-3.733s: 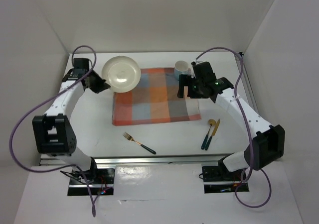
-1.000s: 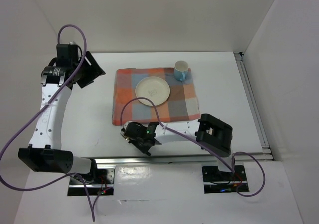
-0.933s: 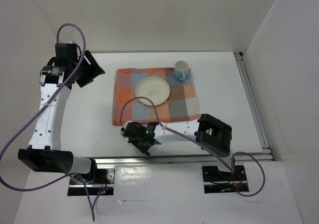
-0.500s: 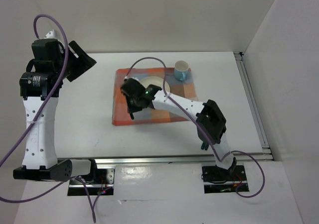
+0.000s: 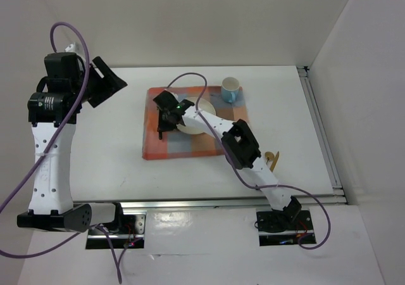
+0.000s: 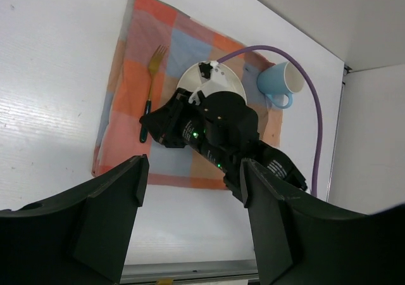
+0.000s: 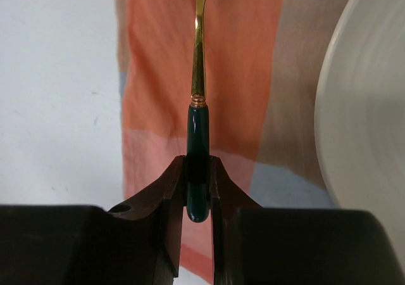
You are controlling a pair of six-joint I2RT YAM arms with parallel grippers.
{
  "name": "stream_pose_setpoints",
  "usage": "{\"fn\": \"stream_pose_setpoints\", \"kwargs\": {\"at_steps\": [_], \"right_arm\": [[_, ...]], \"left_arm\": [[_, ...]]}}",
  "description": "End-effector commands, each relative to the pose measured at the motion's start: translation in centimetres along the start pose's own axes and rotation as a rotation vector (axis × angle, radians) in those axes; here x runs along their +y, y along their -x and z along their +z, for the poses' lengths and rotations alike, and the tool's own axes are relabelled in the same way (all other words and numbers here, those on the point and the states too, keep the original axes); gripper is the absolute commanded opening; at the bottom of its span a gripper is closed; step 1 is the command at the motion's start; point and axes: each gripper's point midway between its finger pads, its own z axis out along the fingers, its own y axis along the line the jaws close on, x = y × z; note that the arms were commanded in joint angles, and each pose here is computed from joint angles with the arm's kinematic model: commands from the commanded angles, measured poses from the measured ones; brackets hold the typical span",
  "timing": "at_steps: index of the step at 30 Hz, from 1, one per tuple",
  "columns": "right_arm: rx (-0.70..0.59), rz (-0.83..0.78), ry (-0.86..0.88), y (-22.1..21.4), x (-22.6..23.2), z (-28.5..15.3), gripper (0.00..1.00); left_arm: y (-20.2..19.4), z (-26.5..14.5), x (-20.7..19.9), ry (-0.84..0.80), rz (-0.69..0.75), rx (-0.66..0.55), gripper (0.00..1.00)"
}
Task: Set the dinner table for one person
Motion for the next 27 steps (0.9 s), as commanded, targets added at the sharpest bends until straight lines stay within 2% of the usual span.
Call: {"fn": "stream_pose_setpoints", "kwargs": {"at_steps": [1, 4, 5, 6, 7, 10, 17, 18, 20, 21, 23, 24, 25, 26, 27], "right_arm": [[-0.05, 0.045, 0.067, 2.3, 1.6, -0.4, 0.0], [-0.037, 0.066, 0.054, 1.6, 1.1, 0.8, 0.02], [-0.04, 0.073, 0.064, 2.0, 0.9, 0.8, 0.08], [-0.04, 0.073, 0.064, 2.0, 0.9, 0.8, 0.29], [-0.047, 0.073, 0.071, 2.2, 1.1, 0.8, 0.38], [-0.039, 0.081, 0.098, 2.2, 1.7, 0.4, 0.51], [-0.114, 0.058, 0.152, 4.5, 3.9, -5.0, 0.52], [-0.151, 0.036, 0.18, 5.4, 5.2, -7.5, 0.52], [-0.188, 0.022, 0.139, 6.0, 4.3, -9.3, 0.52], [-0.216, 0.007, 0.129, 6.8, 4.2, -11.9, 0.52], [-0.259, 0.0, 0.036, 7.2, 2.1, -13.9, 0.52], [-0.242, 0.002, -0.046, 6.1, -0.6, -13.8, 0.52], [-0.25, 0.001, -0.093, 5.9, -2.0, -16.4, 0.52], [-0.275, 0.016, -0.184, 6.2, -5.0, -17.3, 0.52], [-0.214, 0.025, -0.288, 3.6, -9.0, -16.8, 0.52]], "left_arm": [[0.2, -0.4, -0.4, -0.028, 0.023, -0.007, 0.76], [0.0, -0.4, -0.3, -0.023, 0.021, 0.0, 0.76], [0.0, -0.4, -0.2, -0.023, 0.03, 0.0, 0.76], [-0.2, -0.2, 0.0, -0.018, 0.029, 0.008, 0.76], [-0.2, -0.2, 0.0, -0.018, 0.029, 0.008, 0.76], [-0.7, -0.1, 0.3, -0.012, 0.037, 0.016, 0.76], [-1.4, 0.4, 0.8, -0.009, 0.043, 0.038, 0.76], [-1.4, 0.4, 0.8, -0.009, 0.043, 0.038, 0.76], [-1.6, 0.6, 1.2, 0.006, 0.051, 0.041, 0.76], [-1.4, 0.7, 1.1, 0.001, 0.061, 0.033, 0.76], [-1.4, 0.7, 1.2, 0.0, 0.075, 0.033, 0.76], [-1.8, 1.1, 0.5, -0.017, 0.098, 0.048, 0.76], [-2.2, 1.8, 0.5, -0.012, 0.124, 0.067, 0.76], [-2.8, 2.3, 0.2, -0.014, 0.146, 0.088, 0.74], [-4.1, 2.9, -0.8, -0.036, 0.171, 0.129, 0.73]]}}
